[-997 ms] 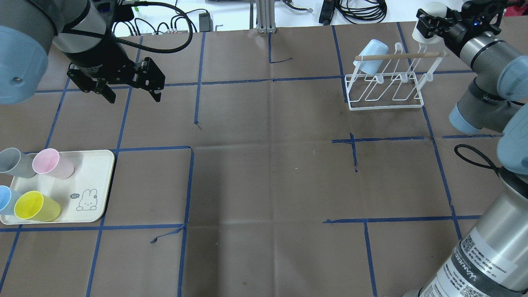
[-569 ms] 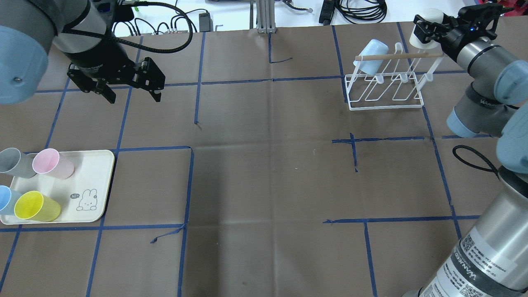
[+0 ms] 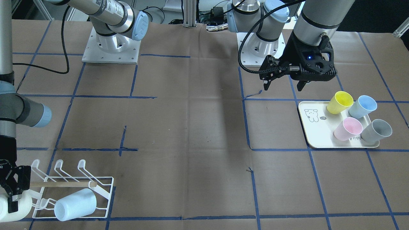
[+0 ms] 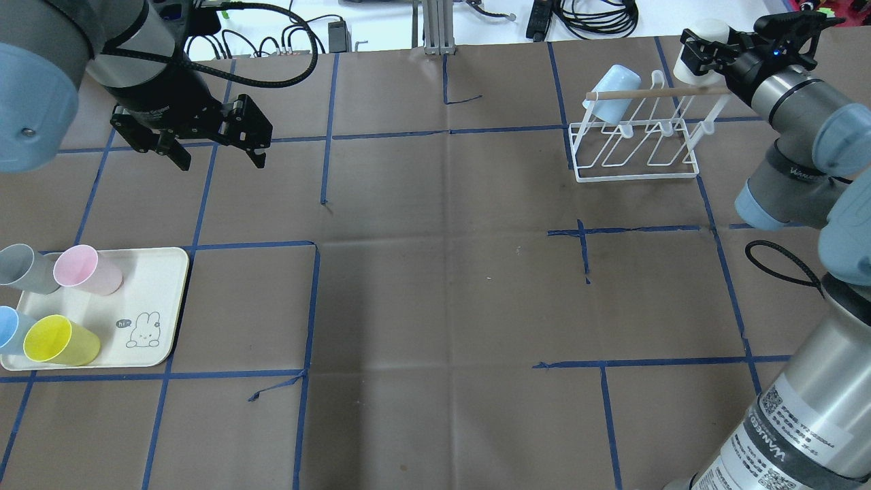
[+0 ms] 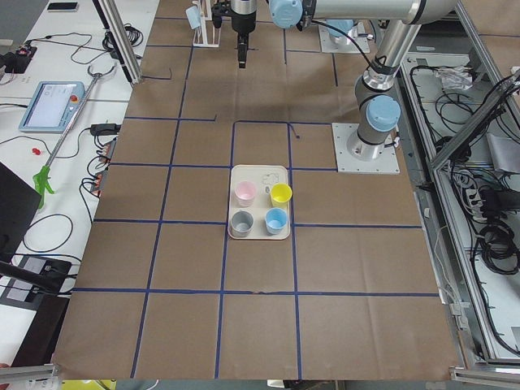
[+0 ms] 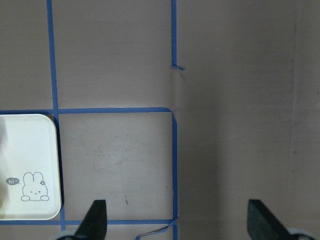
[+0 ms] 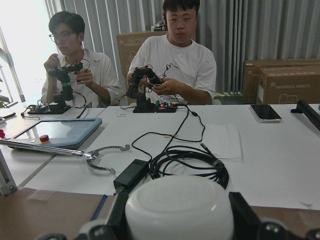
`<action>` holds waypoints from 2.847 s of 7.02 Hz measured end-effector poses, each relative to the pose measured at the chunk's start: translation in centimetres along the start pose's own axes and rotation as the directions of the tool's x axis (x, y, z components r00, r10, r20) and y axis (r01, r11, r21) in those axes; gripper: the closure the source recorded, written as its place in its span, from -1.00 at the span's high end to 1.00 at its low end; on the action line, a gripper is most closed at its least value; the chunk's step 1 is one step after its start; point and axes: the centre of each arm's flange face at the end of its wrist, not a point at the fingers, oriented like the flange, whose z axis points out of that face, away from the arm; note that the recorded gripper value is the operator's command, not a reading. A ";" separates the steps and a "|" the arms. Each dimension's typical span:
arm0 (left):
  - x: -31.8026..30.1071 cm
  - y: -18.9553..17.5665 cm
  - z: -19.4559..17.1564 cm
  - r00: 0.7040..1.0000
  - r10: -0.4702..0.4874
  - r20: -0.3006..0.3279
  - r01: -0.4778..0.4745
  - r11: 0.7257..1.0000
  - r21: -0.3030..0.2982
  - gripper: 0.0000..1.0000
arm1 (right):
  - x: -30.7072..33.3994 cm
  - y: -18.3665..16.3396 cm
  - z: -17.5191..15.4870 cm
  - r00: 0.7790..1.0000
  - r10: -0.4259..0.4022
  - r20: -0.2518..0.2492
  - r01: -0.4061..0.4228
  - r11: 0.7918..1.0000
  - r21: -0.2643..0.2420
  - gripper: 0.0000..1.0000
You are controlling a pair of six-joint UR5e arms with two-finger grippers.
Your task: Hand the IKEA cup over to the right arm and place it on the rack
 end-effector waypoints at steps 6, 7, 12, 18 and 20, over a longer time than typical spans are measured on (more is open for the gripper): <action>0.2 0.0 0.1 0.999 -0.035 -0.006 0.035 0.999 0.000 1.00 | -1.2 -4.9 -1.9 0.999 -0.041 -0.009 0.042 0.998 0.056 1.00; 0.2 -0.1 0.1 0.999 -0.048 -0.007 0.048 0.999 0.000 1.00 | -1.9 -7.3 -3.0 0.999 -0.050 -0.008 0.050 0.997 0.061 1.00; 0.2 0.0 0.2 0.998 -0.056 -0.005 0.056 0.998 -0.002 1.00 | -6.7 -16.2 -6.9 0.988 0.149 0.034 -0.136 0.958 -0.253 1.00; 0.2 -0.1 0.3 0.999 -0.051 -0.005 0.051 0.999 -0.004 1.00 | -19.3 -16.4 -10.2 0.972 0.206 -0.112 -0.211 0.563 -0.799 1.00; 0.2 -0.1 0.4 0.999 -0.046 -0.005 0.046 0.999 -0.005 1.00 | -23.1 -13.7 -12.0 0.980 0.152 -0.126 -0.172 0.340 -0.924 1.00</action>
